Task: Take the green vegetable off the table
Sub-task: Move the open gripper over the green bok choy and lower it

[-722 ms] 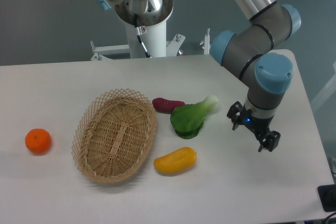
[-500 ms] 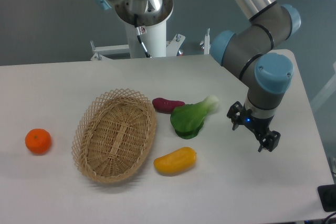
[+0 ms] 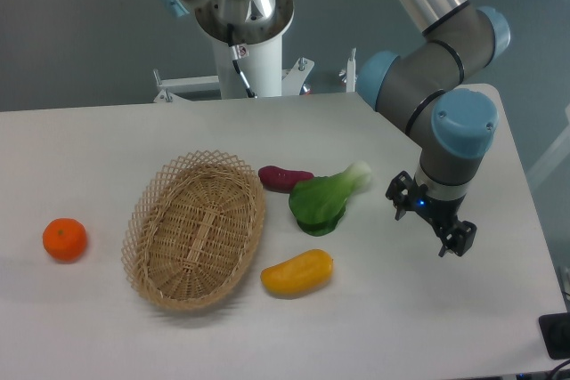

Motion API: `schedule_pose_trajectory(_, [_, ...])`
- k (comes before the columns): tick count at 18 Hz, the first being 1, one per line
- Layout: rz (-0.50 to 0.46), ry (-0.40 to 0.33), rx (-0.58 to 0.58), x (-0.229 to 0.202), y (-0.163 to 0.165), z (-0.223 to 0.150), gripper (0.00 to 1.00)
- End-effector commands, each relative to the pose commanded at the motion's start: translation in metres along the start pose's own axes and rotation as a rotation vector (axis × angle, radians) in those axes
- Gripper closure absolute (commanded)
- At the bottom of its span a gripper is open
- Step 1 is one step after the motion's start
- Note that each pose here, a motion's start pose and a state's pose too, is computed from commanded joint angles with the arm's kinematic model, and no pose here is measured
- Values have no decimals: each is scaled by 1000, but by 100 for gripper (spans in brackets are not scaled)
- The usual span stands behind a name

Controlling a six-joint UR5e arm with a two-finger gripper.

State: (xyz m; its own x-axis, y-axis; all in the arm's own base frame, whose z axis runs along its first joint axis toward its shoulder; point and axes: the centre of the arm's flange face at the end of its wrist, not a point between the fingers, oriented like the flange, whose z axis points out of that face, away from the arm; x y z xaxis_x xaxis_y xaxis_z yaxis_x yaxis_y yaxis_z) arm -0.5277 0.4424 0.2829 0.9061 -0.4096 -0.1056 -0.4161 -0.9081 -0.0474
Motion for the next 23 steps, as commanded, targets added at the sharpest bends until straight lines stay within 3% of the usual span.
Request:
schedule_pose_trajectory(9, [-37,32,7,26,-4,4,0])
schedule_pose_trajectory(14, [-24,88,4,90,3,5,0])
schedule_pose_trajectory(23, [38,152,0,165,6,16,0])
